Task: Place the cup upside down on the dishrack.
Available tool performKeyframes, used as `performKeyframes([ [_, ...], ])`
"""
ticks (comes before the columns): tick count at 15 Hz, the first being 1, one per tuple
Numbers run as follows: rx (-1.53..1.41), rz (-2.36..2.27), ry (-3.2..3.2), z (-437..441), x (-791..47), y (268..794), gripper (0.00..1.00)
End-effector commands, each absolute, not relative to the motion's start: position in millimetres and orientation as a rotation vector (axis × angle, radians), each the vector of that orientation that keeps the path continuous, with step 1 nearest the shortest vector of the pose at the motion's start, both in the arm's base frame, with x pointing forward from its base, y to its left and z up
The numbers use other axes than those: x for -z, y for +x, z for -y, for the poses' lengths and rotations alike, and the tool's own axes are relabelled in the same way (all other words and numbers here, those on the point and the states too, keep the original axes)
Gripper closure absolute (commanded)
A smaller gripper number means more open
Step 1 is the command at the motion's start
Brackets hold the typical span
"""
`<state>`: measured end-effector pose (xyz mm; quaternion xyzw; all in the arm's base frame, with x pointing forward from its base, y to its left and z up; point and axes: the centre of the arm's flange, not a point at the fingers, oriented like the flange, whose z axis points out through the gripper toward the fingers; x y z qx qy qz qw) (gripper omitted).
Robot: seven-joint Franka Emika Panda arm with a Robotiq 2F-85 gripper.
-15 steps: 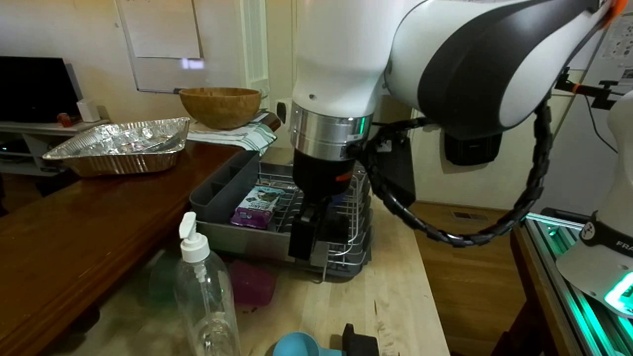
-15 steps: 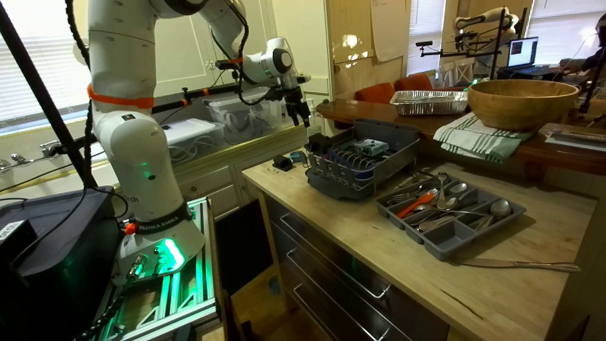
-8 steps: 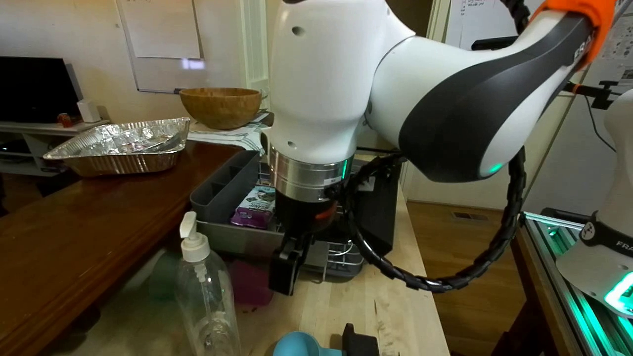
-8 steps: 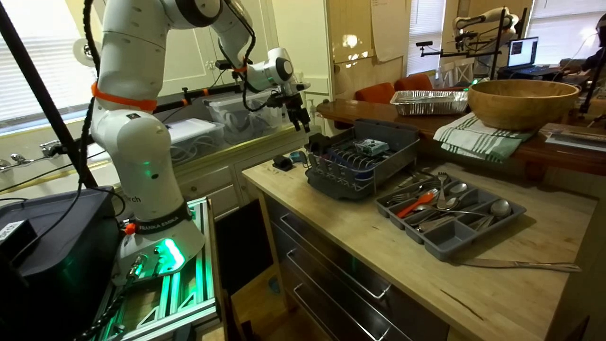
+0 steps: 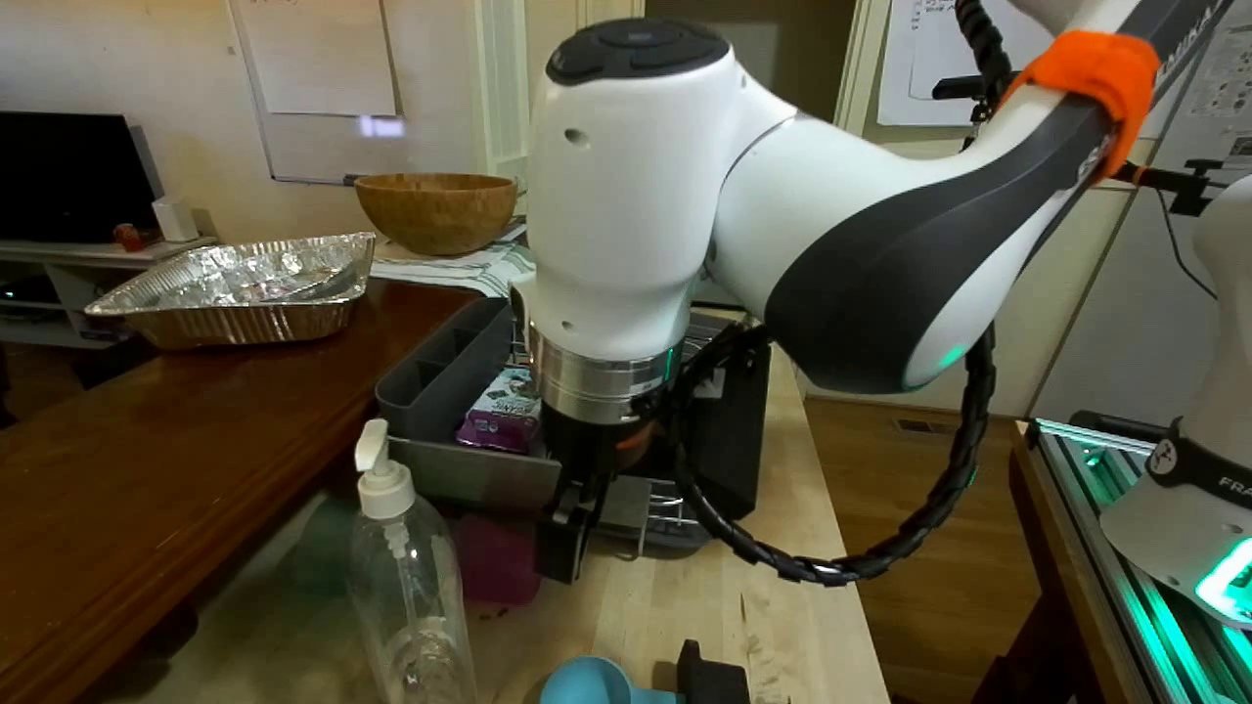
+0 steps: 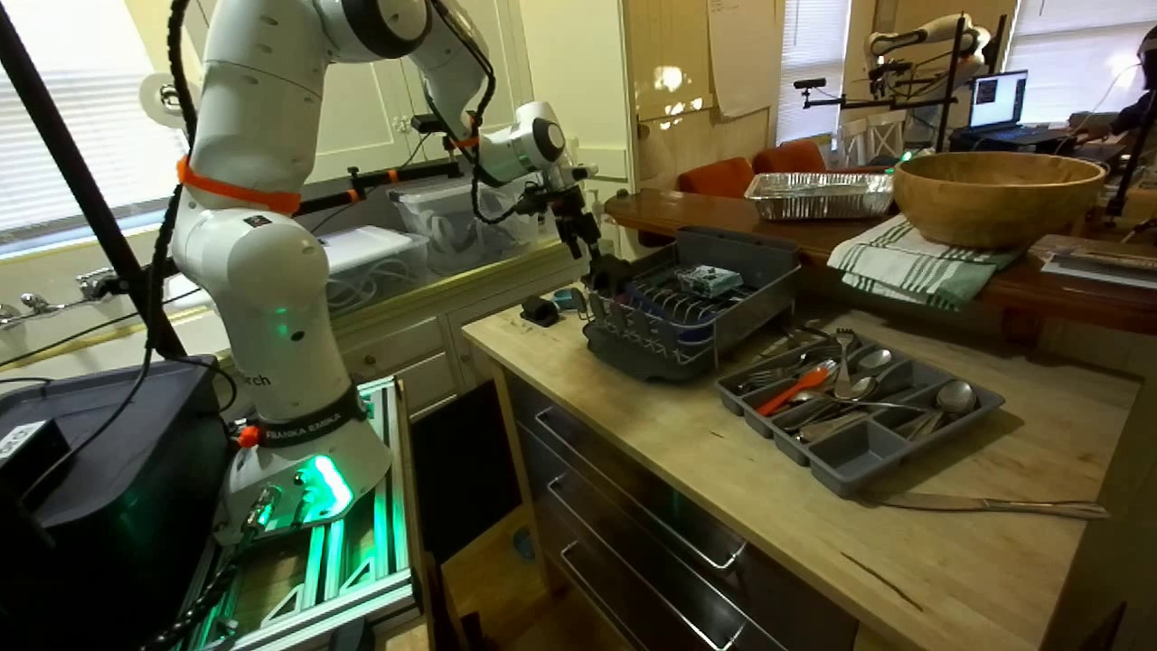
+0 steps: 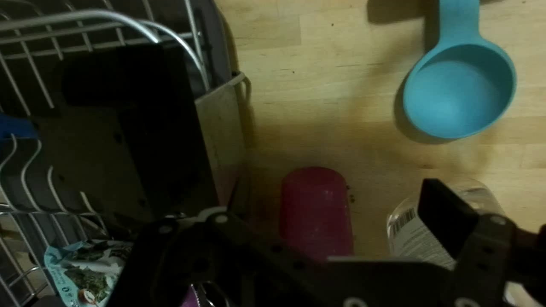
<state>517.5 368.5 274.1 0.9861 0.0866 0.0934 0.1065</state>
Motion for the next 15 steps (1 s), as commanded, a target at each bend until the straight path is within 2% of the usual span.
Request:
performKeyframes([
  [1, -0.288, -0.251, 2.875, -375.0, -245.2, 532.4, 0.00],
  [9, -0.273, -0.120, 2.848, -393.8, -213.4, 552.9, 0.00],
  [15, -0.297, -0.141, 2.856, -384.6, -214.6, 549.6, 0.00],
])
